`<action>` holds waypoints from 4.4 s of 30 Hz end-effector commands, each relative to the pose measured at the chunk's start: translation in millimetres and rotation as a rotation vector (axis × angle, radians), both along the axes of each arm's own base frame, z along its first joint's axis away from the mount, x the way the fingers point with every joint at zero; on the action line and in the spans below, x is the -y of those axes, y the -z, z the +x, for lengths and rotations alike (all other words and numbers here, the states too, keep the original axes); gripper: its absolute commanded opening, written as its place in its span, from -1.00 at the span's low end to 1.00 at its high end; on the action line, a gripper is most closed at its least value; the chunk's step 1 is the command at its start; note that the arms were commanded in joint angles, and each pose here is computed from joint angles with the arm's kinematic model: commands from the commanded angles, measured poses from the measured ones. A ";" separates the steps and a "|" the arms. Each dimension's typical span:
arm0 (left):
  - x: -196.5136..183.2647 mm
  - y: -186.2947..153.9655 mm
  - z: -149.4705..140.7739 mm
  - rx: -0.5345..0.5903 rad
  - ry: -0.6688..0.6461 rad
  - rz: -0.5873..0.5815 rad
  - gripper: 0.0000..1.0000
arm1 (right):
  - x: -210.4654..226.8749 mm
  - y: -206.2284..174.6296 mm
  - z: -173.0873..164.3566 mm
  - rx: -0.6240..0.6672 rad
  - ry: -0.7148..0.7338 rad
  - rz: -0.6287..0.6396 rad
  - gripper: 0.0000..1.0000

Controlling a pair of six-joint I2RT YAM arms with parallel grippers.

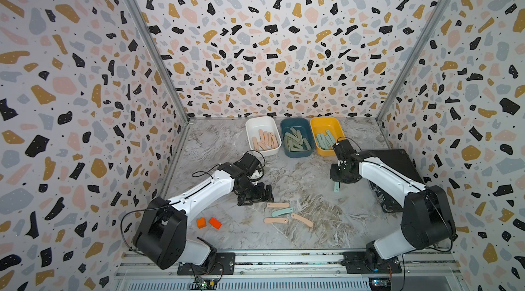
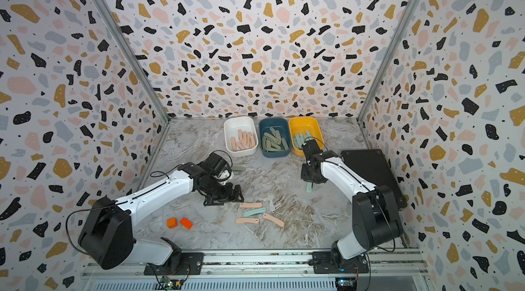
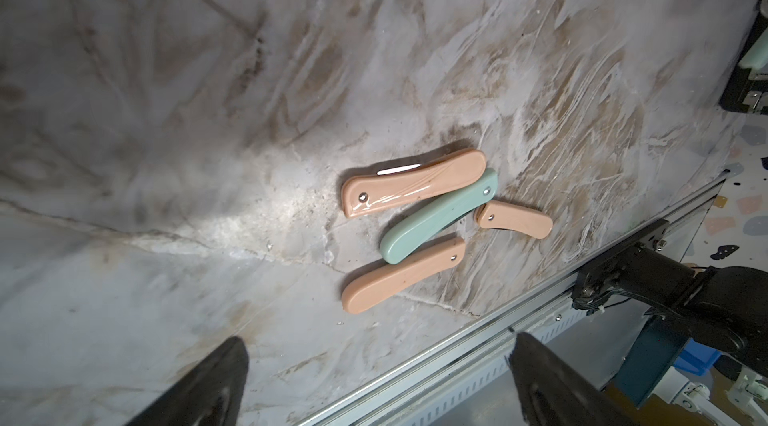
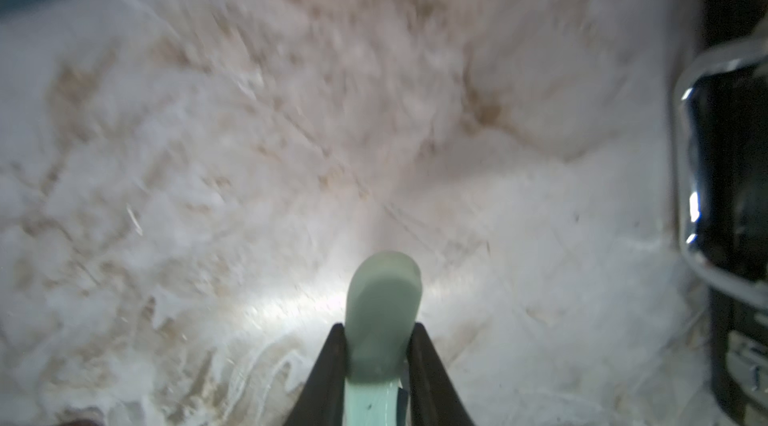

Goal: Place the fruit knives into the storage box by color
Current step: Place the fruit knife in the storage box, then pick up the fruit knife from the center of the board.

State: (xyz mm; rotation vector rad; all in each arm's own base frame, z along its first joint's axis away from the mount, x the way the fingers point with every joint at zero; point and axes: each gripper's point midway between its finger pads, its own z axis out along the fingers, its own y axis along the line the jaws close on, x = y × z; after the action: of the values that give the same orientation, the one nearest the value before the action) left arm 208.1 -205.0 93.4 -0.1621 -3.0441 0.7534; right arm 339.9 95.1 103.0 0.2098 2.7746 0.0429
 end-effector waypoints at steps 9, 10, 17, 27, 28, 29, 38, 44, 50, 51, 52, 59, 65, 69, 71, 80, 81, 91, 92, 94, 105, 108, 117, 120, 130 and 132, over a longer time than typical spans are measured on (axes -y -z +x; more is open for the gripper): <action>10.0 -7.6 8.2 0.016 0.112 -0.019 1.00 | -19.5 -59.8 192.1 0.306 -0.213 -0.038 -0.76; 11.5 -6.8 7.5 0.010 0.126 -0.016 0.97 | -21.8 -53.0 203.5 0.290 -0.229 -0.031 -0.76; 12.4 -4.1 0.6 -0.003 0.198 0.000 0.87 | -35.1 -12.2 240.8 0.243 -0.301 -0.015 -0.52; 33.8 5.4 -14.1 0.016 0.342 0.068 0.68 | -45.1 -88.9 201.2 0.332 -0.320 0.107 0.17; 35.2 7.2 -15.7 0.014 0.347 0.074 0.67 | -45.9 -95.5 192.3 0.340 -0.316 0.125 0.24; 37.7 9.2 -17.8 0.017 0.358 0.080 0.65 | -46.5 -99.6 181.0 0.340 -0.315 0.146 0.31; 60.3 23.7 -22.3 0.052 0.428 0.161 0.45 | -49.8 -80.4 73.0 0.284 -0.265 0.345 0.90; 68.3 48.0 -26.8 0.026 0.484 0.252 0.39 | -44.4 -57.5 19.1 0.230 -0.257 0.385 0.94; 70.5 63.7 -18.3 0.035 0.513 0.333 0.36 | -41.5 -39.0 -1.4 0.211 -0.237 0.404 0.95; 68.7 66.1 -16.7 0.037 0.516 0.351 0.35 | -40.8 -37.2 -3.3 0.208 -0.237 0.401 0.95; 68.5 67.8 -15.5 0.038 0.517 0.357 0.34 | -40.0 -35.6 -5.0 0.205 -0.235 0.398 0.95; 59.6 86.1 -11.4 0.022 0.528 0.440 0.05 | -38.7 -33.8 -0.3 0.219 -0.217 0.395 0.95; 54.2 86.5 -11.0 0.033 0.518 0.467 -0.06 | -44.3 -38.6 11.2 0.239 -0.209 0.426 0.94; 50.9 81.8 -14.5 0.039 0.499 0.468 -0.11 | -50.2 -40.4 21.2 0.247 -0.203 0.454 0.95; 49.6 81.8 -19.0 0.034 0.485 0.455 -0.13 | -50.6 -41.9 23.9 0.253 -0.197 0.459 0.94; 57.6 78.7 -22.2 0.032 0.469 0.400 -0.47 | -47.5 -42.8 11.2 0.232 -0.205 0.449 0.99; 60.4 76.0 -21.1 0.039 0.467 0.388 -0.50 | -47.7 -42.5 8.5 0.225 -0.208 0.451 0.99; 77.0 52.6 -13.8 0.077 0.442 0.308 -0.92 | -50.2 -34.5 -11.1 0.183 -0.246 0.465 0.99; 77.6 51.1 -14.1 0.075 0.439 0.300 -0.98 | -49.0 -33.6 -11.4 0.175 -0.252 0.452 0.99; 77.9 45.3 -11.2 0.082 0.422 0.285 -1.00 | -51.7 -34.9 -12.1 0.170 -0.262 0.465 0.99; 122.6 -71.1 32.5 0.132 0.161 -0.419 -1.00 | -86.7 -56.8 -29.3 0.256 -0.271 0.801 0.99; 134.9 -92.4 29.2 0.150 0.193 -0.569 -1.00 | -101.6 -76.7 -29.1 0.309 -0.284 0.970 0.99; 146.7 -107.5 22.6 0.141 0.220 -0.743 -1.00 | -154.7 -117.2 -30.9 0.329 -0.437 1.253 0.48; 147.1 -113.6 21.1 0.152 0.232 -0.775 -1.00 | -167.0 -120.7 -31.6 0.312 -0.456 1.317 0.21; 144.6 -117.6 24.9 0.163 0.225 -0.846 -1.00 | -192.4 -127.8 -42.8 0.252 -0.531 1.435 -0.26; 142.3 -116.8 27.5 0.142 0.200 -0.848 -1.00 | -192.3 -128.1 -43.5 0.251 -0.531 1.433 -0.22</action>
State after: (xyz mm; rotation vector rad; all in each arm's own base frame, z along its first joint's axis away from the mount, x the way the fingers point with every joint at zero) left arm 230.4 -347.8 189.7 -0.4720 -2.5697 1.8872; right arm 301.6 284.1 201.6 -0.0949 2.0309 1.9240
